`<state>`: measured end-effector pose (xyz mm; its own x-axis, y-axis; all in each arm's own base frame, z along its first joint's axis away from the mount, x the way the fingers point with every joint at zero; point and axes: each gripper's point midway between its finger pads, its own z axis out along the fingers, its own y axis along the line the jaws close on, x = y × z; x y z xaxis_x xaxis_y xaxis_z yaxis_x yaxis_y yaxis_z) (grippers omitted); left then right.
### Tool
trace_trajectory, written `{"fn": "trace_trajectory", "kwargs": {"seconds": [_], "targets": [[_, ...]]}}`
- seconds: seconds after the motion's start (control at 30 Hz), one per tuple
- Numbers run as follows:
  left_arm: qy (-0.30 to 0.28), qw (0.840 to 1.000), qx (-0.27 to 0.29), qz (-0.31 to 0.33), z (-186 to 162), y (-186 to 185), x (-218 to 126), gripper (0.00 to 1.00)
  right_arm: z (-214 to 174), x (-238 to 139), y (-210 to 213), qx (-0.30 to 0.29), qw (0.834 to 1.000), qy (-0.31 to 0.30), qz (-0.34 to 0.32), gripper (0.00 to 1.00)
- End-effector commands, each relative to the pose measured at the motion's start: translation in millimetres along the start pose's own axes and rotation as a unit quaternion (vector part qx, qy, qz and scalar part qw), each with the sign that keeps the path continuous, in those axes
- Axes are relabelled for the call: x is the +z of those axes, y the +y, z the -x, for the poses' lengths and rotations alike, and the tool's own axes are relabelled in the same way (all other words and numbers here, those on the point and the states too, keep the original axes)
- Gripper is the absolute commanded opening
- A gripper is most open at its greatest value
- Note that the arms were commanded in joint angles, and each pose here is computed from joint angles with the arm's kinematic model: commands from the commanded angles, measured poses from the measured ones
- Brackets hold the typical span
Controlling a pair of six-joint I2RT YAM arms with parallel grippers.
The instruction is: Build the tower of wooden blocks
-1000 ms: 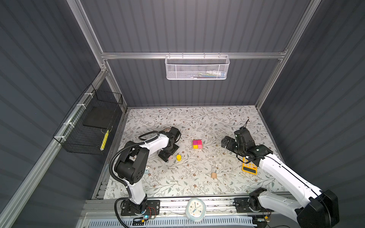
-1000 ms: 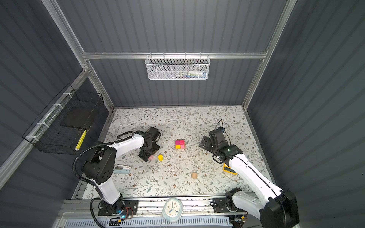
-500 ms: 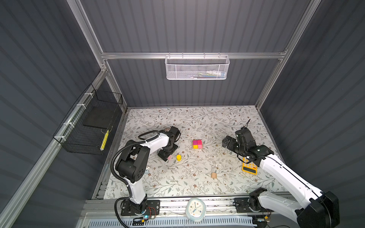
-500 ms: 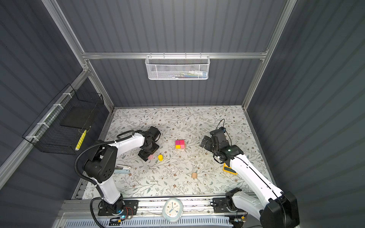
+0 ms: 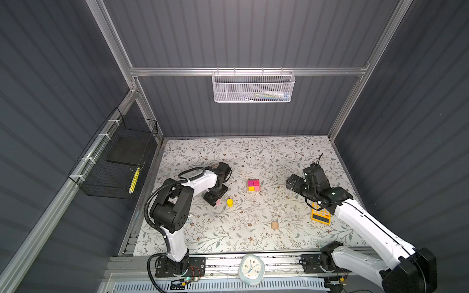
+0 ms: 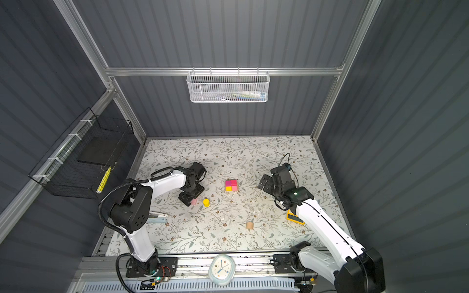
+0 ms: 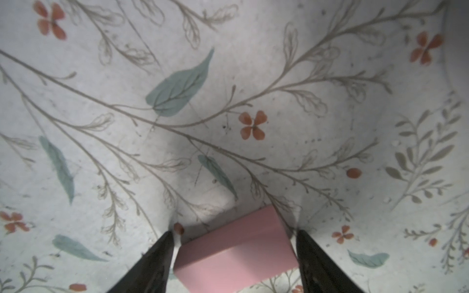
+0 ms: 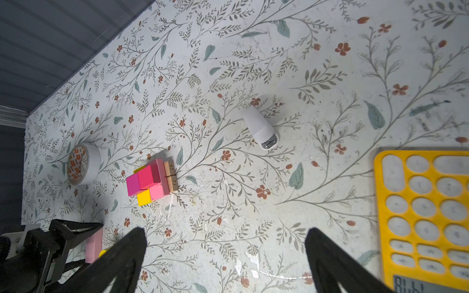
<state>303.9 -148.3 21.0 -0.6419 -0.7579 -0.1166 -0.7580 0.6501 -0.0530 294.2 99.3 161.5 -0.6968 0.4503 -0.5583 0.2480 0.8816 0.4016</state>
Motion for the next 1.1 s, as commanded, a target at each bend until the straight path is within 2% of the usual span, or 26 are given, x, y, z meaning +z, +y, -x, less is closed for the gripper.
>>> {"fn": "trace_trajectory", "kwargs": {"seconds": [0.0, 0.2, 0.57, 0.87, 1.07], "targets": [[0.016, 1.000, 0.020, 0.002, -3.6, -2.5, 2.9, 0.75, -4.2, -0.5, -6.4, 0.008, 1.000, 0.005, -0.007, 0.99], [0.025, 0.998, 0.058, 0.007, -6.5, -5.3, 4.2, 0.73, -6.1, -0.1, -5.7, 0.011, 1.000, 0.009, -0.005, 0.99], [0.029, 0.994, 0.106, 0.028, -6.9, 1.2, 7.1, 0.56, -8.5, -1.3, -6.4, 0.015, 1.000, 0.012, -0.002, 0.99], [0.016, 0.993, 0.110, 0.026, -2.6, 3.1, 0.2, 0.61, -8.0, -5.3, -5.8, 0.014, 1.000, 0.010, 0.003, 0.99], [-0.015, 0.992, 0.128, -0.005, 6.0, -4.5, -26.1, 0.64, -11.3, -7.0, 3.1, 0.007, 0.999, 0.020, 0.029, 0.99]]}}
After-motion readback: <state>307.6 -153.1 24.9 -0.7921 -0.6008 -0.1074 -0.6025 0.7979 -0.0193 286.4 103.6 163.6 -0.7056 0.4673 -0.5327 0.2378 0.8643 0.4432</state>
